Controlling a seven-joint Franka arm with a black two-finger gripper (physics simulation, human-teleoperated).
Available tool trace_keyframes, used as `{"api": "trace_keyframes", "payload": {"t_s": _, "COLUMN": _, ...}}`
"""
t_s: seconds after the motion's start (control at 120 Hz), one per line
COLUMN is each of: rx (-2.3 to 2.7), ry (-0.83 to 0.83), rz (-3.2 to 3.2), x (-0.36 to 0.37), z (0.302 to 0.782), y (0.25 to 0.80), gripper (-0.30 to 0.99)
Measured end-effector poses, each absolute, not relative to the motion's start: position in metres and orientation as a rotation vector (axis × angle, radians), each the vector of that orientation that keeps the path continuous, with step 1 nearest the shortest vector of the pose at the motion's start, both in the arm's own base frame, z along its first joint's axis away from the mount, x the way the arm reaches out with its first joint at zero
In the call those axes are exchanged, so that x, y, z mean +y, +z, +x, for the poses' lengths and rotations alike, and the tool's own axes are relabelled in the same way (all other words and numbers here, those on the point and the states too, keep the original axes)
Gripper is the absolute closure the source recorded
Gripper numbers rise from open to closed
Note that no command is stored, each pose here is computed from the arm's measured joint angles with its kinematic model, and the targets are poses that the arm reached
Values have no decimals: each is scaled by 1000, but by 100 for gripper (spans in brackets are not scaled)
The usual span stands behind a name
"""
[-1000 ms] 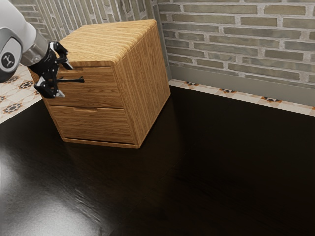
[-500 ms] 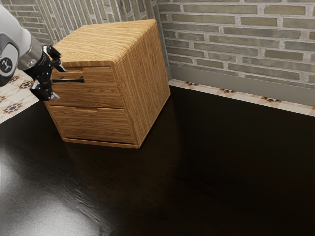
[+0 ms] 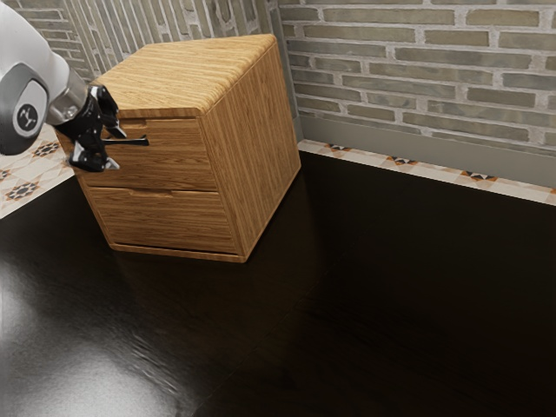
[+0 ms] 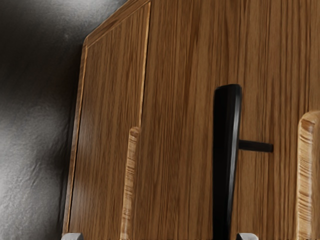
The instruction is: Pull the drawer handle with one arm to open the drawer
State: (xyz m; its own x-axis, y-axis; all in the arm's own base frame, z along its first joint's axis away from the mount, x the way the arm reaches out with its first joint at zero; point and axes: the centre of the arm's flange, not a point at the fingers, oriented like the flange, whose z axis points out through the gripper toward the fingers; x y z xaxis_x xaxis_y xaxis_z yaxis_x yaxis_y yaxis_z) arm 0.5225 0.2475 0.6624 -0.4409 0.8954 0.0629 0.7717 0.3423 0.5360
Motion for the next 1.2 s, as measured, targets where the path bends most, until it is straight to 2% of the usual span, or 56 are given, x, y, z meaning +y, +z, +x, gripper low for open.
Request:
{"api": "trace_keyframes", "payload": {"t_s": 0.175, "rx": 2336, "ry": 755, "rz": 1520, "x": 239, "z": 531, "y": 663, "gripper": 38}}
{"api": "trace_keyframes", "payload": {"t_s": 0.55, "rx": 2311, "ry": 777, "rz": 1528, "x": 237, "z": 538, "y": 658, "gripper": 40}}
{"api": "trace_keyframes", "payload": {"t_s": 0.792, "rx": 2309, "ry": 777, "rz": 1524, "x": 241, "z": 535, "y": 657, "gripper": 50}}
{"api": "trace_keyframes", "payload": {"t_s": 1.2, "rx": 2306, "ry": 744, "rz": 1535, "x": 229, "z": 491, "y": 653, "gripper": 55}}
